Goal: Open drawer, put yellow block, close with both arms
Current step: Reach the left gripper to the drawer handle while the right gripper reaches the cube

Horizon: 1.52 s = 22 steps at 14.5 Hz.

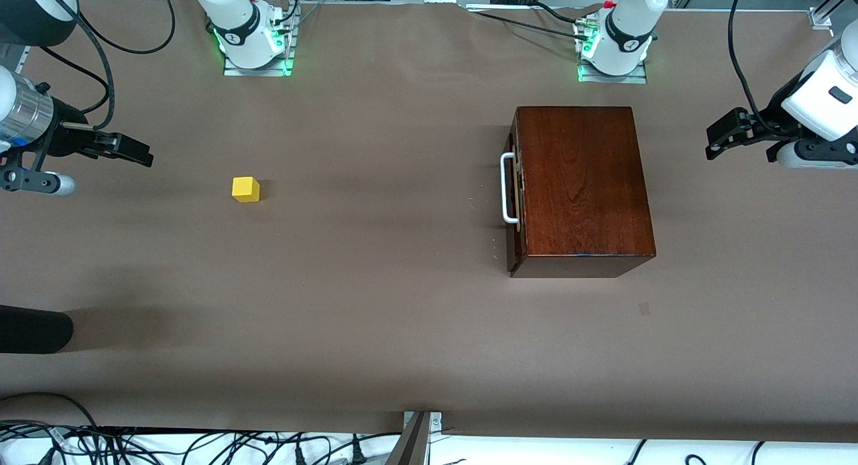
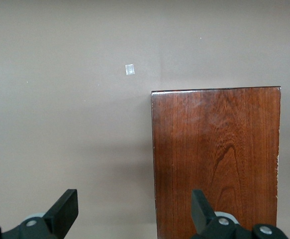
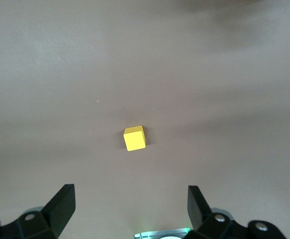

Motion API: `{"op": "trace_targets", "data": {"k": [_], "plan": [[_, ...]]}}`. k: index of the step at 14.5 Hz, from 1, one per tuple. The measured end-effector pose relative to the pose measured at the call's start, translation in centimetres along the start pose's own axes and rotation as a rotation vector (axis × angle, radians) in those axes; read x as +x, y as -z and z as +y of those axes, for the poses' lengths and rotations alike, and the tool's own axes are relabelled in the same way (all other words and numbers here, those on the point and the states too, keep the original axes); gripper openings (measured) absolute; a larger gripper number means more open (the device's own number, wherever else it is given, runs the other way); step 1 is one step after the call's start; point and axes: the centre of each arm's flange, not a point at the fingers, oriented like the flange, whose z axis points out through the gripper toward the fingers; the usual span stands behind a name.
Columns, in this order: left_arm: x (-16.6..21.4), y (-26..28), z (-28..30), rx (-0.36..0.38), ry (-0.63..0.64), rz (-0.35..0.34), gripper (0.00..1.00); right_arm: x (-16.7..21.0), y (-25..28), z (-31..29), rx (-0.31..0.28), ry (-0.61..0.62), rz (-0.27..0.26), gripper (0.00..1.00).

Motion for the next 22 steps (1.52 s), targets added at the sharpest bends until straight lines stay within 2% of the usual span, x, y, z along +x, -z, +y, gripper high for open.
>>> {"op": "trace_targets", "data": {"k": [7,12,16,20,22], "plan": [[1.0,-2.5,0.7,0.001,-0.012,-0.053,1.00,0.0,0.0,0.0,0.000,0.000,-0.002,1.00],[0.7,-2.0,5.9,-0.001,-0.058,-0.042,1.00,-0.1,0.0,0.0,-0.001,0.000,-0.004,1.00],[0.2,-4.1,14.6,0.006,-0.021,-0.073,1.00,-0.1,-0.2,0.0,-0.002,0.001,-0.008,1.00],[-2.7,-8.4,26.5,0.043,0.058,-0.122,1.00,-0.1,-0.4,-0.1,-0.003,0.001,-0.013,1.00],[-3.5,-10.9,31.2,0.031,0.085,-0.100,1.00,-0.2,-0.8,-0.1,-0.005,0.001,-0.021,1.00]]}}
